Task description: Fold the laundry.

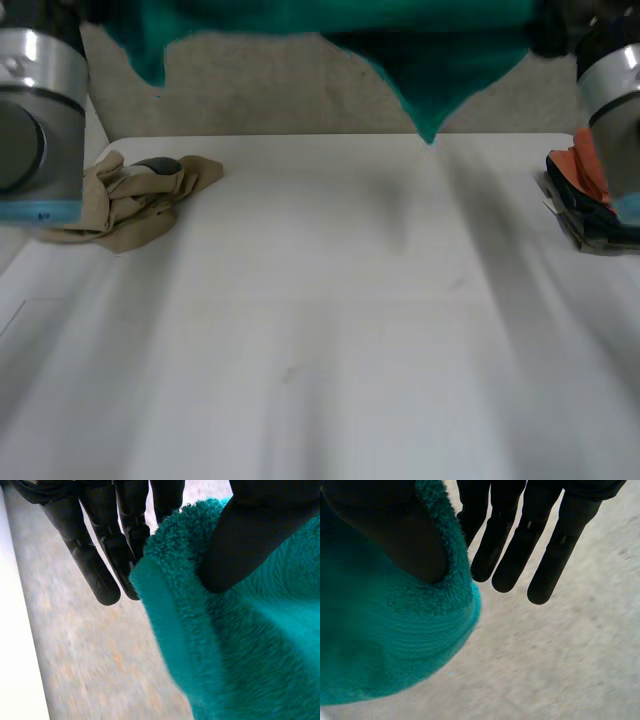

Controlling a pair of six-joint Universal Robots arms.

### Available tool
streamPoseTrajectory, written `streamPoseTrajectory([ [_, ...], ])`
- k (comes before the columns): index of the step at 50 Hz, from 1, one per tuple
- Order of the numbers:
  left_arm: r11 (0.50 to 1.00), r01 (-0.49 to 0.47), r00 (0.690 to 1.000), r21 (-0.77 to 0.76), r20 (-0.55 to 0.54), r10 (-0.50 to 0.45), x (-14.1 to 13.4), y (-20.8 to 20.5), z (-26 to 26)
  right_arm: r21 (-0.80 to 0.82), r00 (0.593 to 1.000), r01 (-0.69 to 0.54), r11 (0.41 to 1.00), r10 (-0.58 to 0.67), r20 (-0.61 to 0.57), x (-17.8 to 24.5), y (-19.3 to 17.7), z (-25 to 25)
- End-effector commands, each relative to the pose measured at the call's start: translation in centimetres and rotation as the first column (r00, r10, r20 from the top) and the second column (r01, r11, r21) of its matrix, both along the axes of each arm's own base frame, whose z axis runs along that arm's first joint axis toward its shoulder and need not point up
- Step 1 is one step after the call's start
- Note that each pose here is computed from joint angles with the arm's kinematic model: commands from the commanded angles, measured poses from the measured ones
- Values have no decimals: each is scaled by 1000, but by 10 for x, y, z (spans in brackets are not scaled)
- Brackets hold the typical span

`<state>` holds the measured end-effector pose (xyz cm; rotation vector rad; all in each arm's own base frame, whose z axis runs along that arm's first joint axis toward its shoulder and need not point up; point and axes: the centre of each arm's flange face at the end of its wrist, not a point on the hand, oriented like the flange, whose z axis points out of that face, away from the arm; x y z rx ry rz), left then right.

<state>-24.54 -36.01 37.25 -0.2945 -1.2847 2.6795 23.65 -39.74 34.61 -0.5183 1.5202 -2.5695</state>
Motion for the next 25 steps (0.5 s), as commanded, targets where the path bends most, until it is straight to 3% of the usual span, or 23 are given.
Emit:
streamPoseTrajectory([
  [1, 949, 19, 992, 314, 116, -58, -5, 12, -100, 287, 969, -109, 952, 167, -184, 13, 28, -83],
  [6, 853, -5, 976, 523, 188, -110, -2, 30, -180, 479, 921, -82, 874, 250, -299, 13, 53, -144],
  [8, 826, -27, 968, 563, 220, -119, 1, 37, -196, 555, 884, -38, 831, 286, -369, 8, 64, -175],
  [13, 741, -124, 918, 660, 360, -168, 12, 70, -233, 613, 809, 17, 790, 349, -473, 0, 83, -203],
  [17, 732, -162, 881, 662, 431, -196, 15, 90, -228, 604, 785, 57, 795, 339, -519, -11, 81, -207],
  [25, 756, -131, 860, 641, 453, -235, 4, 109, -214, 611, 791, 68, 789, 330, -515, -16, 80, -208],
])
